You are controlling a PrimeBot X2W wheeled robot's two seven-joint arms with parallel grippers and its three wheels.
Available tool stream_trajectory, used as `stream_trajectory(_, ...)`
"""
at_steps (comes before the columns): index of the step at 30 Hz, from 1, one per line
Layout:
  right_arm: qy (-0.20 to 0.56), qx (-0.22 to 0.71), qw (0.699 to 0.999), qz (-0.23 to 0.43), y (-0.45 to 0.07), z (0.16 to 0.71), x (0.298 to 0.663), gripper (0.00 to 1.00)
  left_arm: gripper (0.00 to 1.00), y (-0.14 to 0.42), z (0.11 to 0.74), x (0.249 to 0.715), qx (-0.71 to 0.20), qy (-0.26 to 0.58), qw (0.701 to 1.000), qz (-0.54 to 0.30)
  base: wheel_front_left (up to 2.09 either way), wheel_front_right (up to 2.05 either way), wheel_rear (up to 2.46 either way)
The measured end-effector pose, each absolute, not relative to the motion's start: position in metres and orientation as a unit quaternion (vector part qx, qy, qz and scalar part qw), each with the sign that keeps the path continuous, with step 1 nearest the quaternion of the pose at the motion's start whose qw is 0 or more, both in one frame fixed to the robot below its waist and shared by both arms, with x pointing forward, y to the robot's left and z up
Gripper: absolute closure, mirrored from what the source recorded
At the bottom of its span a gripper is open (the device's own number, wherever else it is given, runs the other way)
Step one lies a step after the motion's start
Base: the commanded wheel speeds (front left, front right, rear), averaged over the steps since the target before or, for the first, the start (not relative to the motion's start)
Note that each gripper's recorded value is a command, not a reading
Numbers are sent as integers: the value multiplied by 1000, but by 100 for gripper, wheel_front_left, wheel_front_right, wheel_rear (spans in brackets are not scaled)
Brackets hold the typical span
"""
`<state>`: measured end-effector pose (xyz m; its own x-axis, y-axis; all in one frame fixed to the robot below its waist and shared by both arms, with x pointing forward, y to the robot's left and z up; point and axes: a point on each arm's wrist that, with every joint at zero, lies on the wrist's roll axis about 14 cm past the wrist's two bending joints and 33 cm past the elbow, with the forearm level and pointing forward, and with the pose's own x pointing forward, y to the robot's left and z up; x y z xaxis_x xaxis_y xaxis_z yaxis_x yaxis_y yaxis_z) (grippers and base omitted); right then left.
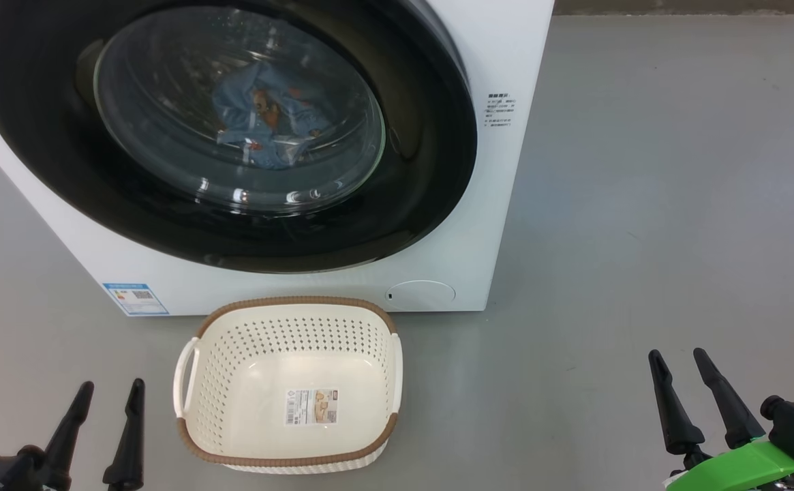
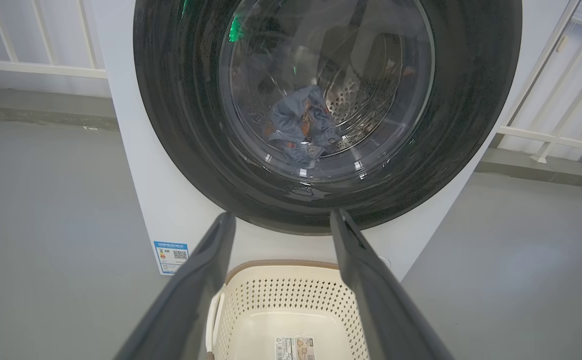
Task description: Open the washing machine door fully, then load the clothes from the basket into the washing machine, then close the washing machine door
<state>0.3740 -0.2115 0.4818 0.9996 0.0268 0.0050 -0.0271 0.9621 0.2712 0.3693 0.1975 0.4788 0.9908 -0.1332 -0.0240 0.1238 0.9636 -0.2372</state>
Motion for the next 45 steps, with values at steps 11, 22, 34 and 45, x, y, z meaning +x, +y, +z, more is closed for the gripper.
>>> stream_trajectory(11, 13, 142, 990, 14, -207, 473, 374, 100, 100, 195, 469, 367, -127, 34, 990, -59, 0, 0, 0)
stream_trajectory(22, 40, 185, 982, 1, -203, 458, 369, 100, 100, 184, 450, 357, -180, 66, 980, -46, 0, 0, 0)
stream_trajectory(34, 46, 243, 969, -14, -205, 456, 369, 100, 100, 187, 450, 359, -237, 72, 968, -27, 0, 0, 0)
stream_trajectory(45, 47, 288, 956, -30, -210, 456, 368, 100, 100, 188, 450, 359, -285, 74, 955, -12, 0, 0, 0)
